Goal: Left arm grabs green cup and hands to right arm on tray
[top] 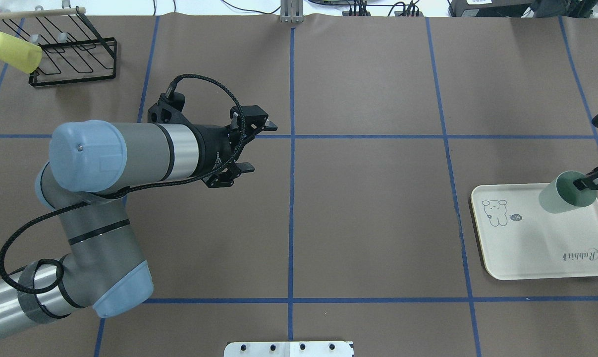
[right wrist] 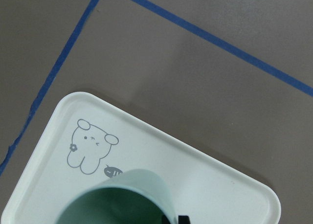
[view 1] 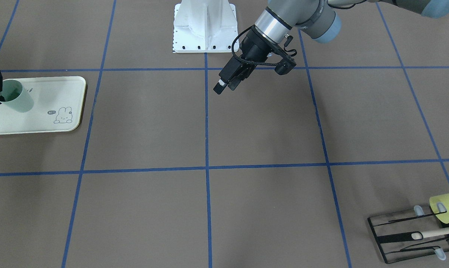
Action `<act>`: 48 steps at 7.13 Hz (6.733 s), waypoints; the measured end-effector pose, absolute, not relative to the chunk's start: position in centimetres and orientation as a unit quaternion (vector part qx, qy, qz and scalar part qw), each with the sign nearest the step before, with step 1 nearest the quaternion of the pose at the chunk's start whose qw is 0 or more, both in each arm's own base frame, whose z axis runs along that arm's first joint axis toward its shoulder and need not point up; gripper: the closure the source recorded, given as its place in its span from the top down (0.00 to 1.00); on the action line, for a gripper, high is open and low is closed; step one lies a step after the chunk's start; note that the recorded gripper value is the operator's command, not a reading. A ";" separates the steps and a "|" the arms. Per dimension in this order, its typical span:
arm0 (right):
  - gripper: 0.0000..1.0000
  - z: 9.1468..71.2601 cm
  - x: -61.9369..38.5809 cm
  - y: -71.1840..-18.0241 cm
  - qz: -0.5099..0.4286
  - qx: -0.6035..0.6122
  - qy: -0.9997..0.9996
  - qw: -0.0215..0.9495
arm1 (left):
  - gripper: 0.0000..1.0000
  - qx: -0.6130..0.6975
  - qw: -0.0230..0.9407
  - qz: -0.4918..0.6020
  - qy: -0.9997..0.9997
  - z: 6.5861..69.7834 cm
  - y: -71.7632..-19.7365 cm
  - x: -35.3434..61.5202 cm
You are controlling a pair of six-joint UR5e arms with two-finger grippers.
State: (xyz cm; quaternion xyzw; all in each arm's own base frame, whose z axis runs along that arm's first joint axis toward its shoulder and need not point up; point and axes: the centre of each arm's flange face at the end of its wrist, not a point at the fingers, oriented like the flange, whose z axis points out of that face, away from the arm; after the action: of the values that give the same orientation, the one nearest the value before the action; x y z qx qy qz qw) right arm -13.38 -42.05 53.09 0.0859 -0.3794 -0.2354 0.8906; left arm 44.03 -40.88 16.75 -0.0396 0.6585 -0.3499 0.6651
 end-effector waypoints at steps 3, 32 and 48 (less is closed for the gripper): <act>0.00 54.7 -14.9 -41.6 -0.245 0.062 -0.373 0.893 | 1.00 0.051 0.751 -0.285 0.594 17.6 -43.0 42.1; 1.00 56.0 5.5 -45.9 -0.029 0.044 -0.429 0.902 | 1.00 0.037 0.943 0.012 0.330 59.9 -42.1 -5.4; 1.00 60.6 5.7 -46.4 -0.032 0.069 -0.378 0.923 | 1.00 0.025 0.943 0.007 0.333 60.7 -41.6 -5.5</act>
State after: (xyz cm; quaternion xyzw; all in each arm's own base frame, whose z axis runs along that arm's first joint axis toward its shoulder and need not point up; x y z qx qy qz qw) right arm 5.66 -46.37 60.60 0.0692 -0.3782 -0.0321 0.9226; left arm -5.46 -41.55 60.68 0.0249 0.3330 0.0068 0.9426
